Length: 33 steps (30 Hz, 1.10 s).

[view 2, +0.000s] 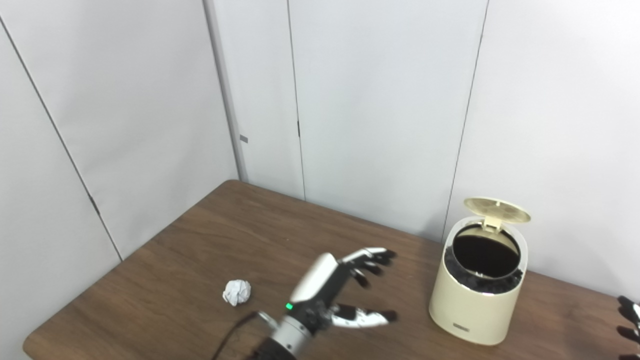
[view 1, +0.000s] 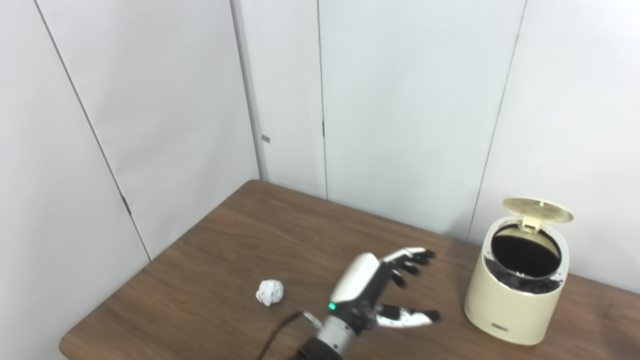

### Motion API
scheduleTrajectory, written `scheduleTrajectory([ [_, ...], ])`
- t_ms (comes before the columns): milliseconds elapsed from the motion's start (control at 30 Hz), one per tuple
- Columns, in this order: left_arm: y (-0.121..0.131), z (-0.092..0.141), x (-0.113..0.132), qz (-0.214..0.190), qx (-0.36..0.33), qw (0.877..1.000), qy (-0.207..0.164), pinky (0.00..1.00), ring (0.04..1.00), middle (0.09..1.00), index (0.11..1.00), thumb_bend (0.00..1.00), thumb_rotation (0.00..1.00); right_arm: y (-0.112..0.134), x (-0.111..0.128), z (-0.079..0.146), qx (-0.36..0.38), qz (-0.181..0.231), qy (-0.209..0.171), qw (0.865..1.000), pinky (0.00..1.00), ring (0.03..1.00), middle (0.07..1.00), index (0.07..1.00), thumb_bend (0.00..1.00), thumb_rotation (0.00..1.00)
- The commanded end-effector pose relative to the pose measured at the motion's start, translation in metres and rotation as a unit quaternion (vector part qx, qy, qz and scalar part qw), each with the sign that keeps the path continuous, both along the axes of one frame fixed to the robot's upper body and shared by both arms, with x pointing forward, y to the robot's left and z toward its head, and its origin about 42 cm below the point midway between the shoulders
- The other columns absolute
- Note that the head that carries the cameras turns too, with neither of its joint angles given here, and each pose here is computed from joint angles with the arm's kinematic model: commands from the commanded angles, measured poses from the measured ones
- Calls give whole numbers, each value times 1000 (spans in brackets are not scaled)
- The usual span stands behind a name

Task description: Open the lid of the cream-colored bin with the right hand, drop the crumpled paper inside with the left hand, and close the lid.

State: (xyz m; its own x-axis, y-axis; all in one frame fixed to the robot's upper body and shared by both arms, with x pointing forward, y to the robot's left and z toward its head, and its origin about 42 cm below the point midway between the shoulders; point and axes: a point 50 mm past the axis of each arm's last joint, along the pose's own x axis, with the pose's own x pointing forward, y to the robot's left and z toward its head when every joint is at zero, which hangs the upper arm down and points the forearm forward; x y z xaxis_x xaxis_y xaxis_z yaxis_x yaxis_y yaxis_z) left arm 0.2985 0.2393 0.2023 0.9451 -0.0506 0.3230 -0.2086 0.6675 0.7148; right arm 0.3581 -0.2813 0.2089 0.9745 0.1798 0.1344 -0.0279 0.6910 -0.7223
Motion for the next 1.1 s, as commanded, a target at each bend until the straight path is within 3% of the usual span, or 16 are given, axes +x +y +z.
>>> scheduleTrajectory([
  [0,8,23,-5,22,45,999,-14,541,688,780,812,712,132,-1,6,30,-8,3,-47,999,644,863,949,984,1000,760],
  [167,36,42,-19,45,99,994,12,485,609,682,703,759,73,0,8,33,-10,1,-46,999,645,865,948,985,1000,780],
  [267,48,50,-25,69,156,985,35,482,609,682,705,775,89,1,8,34,-9,-1,-45,999,650,865,948,987,1000,787],
  [600,85,77,-40,171,313,927,114,503,622,707,711,873,70,-1,10,35,-17,2,-50,999,664,870,959,994,1000,819],
  [733,95,78,-41,193,342,911,125,477,600,692,701,903,93,-1,10,35,-18,1,-51,999,671,873,967,998,1000,832],
  [867,106,79,-42,218,366,893,142,505,640,694,702,929,153,-1,10,36,-16,4,-51,999,686,877,969,999,1000,826],
  [1067,119,69,-36,234,374,881,172,536,678,710,713,915,190,0,11,36,-13,3,-52,999,693,873,964,990,1000,818],
])
